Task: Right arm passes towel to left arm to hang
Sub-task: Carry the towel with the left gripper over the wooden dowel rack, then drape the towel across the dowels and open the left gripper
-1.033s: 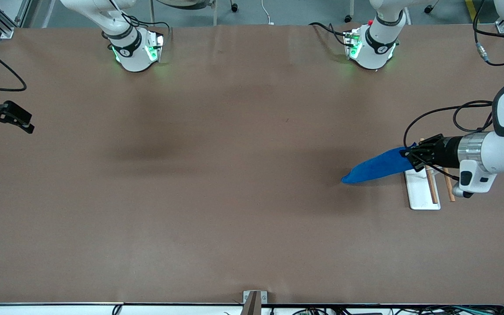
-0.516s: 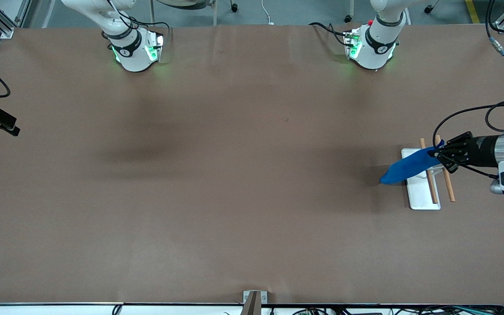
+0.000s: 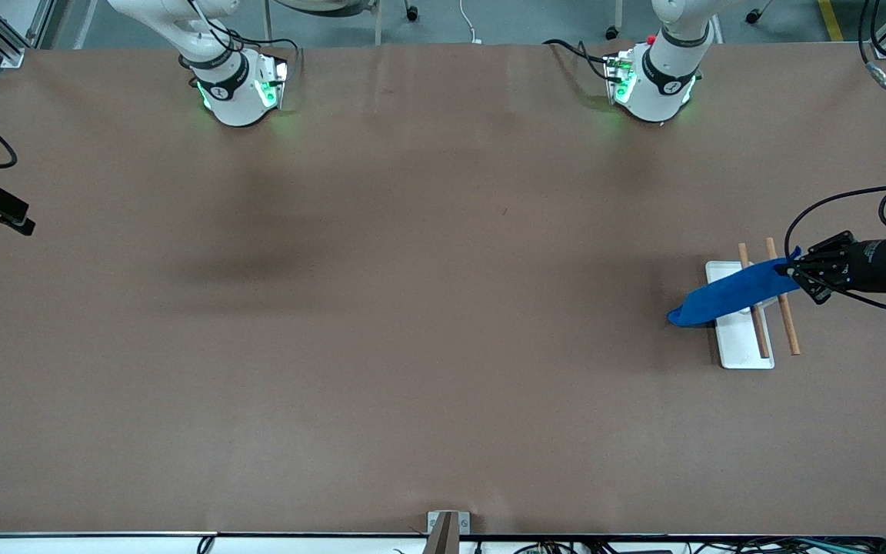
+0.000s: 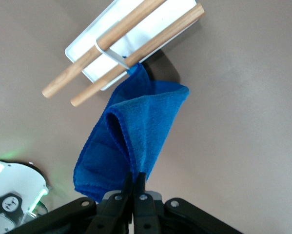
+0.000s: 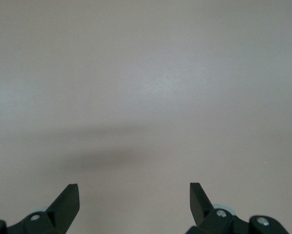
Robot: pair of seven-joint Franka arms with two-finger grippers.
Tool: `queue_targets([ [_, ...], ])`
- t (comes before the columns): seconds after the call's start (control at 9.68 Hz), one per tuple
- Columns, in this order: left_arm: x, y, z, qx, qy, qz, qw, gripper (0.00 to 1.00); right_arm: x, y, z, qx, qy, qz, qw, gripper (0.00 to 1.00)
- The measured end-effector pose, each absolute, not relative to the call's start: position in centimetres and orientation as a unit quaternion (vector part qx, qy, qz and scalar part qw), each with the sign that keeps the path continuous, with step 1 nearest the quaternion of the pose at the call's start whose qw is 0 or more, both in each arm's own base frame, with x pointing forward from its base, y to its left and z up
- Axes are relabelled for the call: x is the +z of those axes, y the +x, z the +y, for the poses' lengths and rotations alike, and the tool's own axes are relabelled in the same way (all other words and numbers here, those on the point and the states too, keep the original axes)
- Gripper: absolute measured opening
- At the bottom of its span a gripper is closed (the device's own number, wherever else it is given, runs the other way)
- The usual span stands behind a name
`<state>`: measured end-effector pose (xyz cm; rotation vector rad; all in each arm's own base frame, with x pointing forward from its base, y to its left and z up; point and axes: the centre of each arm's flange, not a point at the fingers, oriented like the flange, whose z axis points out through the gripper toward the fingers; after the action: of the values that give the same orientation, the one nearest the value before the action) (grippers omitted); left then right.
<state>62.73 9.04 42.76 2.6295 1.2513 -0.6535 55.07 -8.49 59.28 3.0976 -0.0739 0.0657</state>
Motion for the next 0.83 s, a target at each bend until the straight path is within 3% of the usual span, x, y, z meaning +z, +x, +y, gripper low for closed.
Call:
queue_targets([
  [0.83, 42.1, 63.5, 16.0, -0.163, 0.953, 0.254, 0.007, 0.02, 59.0, 55.3, -6.4, 0.014, 1.000, -0.005, 0.020, 1.00],
])
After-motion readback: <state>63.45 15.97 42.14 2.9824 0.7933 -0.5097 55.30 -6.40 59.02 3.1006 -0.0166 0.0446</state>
